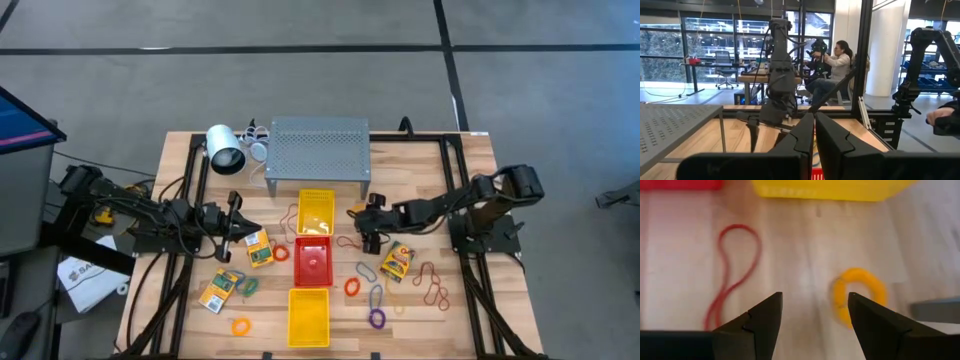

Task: Pick & Place Office Desk Supplies
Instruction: Put the yellow spring rubber band into the red bin

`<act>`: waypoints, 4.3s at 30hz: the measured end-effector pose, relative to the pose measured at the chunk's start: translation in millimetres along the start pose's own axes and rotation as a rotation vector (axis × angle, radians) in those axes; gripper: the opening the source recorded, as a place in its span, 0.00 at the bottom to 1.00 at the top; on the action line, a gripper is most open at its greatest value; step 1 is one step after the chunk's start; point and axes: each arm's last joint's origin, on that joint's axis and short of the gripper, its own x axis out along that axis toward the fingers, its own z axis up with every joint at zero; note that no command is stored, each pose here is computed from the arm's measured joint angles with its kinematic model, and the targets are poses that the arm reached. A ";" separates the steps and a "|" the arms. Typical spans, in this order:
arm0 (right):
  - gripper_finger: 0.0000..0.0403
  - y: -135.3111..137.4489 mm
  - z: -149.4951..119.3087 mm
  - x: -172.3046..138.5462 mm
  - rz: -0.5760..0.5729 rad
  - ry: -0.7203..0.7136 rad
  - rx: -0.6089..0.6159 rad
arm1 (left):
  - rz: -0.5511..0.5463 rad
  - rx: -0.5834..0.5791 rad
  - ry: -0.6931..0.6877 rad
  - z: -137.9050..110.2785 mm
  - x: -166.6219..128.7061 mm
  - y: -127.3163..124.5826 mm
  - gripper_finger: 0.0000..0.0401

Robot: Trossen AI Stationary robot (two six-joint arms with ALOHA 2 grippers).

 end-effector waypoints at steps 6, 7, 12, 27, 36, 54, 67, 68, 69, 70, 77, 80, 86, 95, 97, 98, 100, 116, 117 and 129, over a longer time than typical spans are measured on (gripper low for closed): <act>0.55 -10.8 -1.1 3.0 -0.032 0.022 0.006 | 0.000 0.000 0.000 0.0 0.0 0.0 0.03; 0.55 -12.1 -1.1 3.3 -0.034 0.022 0.010 | 0.000 0.000 0.000 0.0 0.0 0.0 0.03; 0.55 -14.1 -2.3 7.2 0.021 0.039 0.026 | 0.000 0.000 0.000 0.0 0.0 0.0 0.03; 0.51 -13.0 -7.3 18.6 0.038 0.084 0.049 | 0.000 0.002 0.006 -0.5 0.0 0.0 0.03; 0.15 -14.0 -8.0 19.6 0.082 0.092 0.081 | 0.000 0.001 0.006 -0.5 0.0 0.0 0.03; 0.01 0.2 33.2 -16.1 0.140 0.040 0.017 | 0.000 0.000 0.003 -0.3 0.0 0.0 0.03; 0.01 20.9 68.4 -109.0 0.275 -0.333 -0.030 | -0.001 -0.094 -0.005 0.5 0.0 0.0 0.03; 0.01 23.5 70.3 -115.8 0.291 -0.374 -0.030 | -0.001 -0.111 -0.004 0.4 0.0 0.0 0.03; 0.01 26.4 71.7 -121.9 0.307 -0.411 -0.035 | -0.002 -0.124 -0.004 0.5 0.0 -0.1 0.03; 0.01 30.0 73.2 -127.3 0.323 -0.449 -0.043 | -0.007 -0.144 -0.004 0.5 0.0 -0.2 0.03; 0.01 57.7 78.8 -143.5 0.387 -0.611 -0.106 | -0.108 -0.288 0.010 0.5 -0.1 -3.1 0.03; 0.01 67.5 80.1 -138.3 0.400 -0.625 -0.114 | -0.117 -0.330 0.029 -1.6 0.9 -3.8 0.04; 0.01 86.9 85.1 -117.2 0.416 -0.659 -0.111 | -0.115 -0.367 0.106 -12.8 6.8 -5.9 0.15; 0.01 104.1 98.3 -102.8 0.545 -0.847 -0.150 | -0.273 -0.347 0.052 -15.2 25.7 -14.9 0.34; 0.01 105.6 101.2 -100.4 0.573 -0.891 -0.155 | -0.295 -0.341 0.066 -14.9 34.6 -17.7 0.36; 0.01 106.9 102.1 -99.0 0.587 -0.910 -0.157 | -0.305 -0.338 0.077 -15.0 39.3 -19.2 0.37; 0.01 108.3 104.6 -94.9 0.616 -0.950 -0.158 | -0.322 -0.335 0.098 -15.2 49.8 -22.4 0.39; 0.01 94.3 137.2 -76.2 0.790 -1.041 -0.222 | -0.497 -0.213 0.080 -1.4 112.4 -41.9 0.42; 0.01 92.2 137.9 -75.7 0.786 -1.044 -0.224 | -0.505 -0.210 0.077 -0.3 113.5 -42.4 0.42; 0.01 85.6 139.6 -73.0 0.805 -1.055 -0.249 | -0.471 -0.205 0.071 1.8 118.1 -32.4 0.42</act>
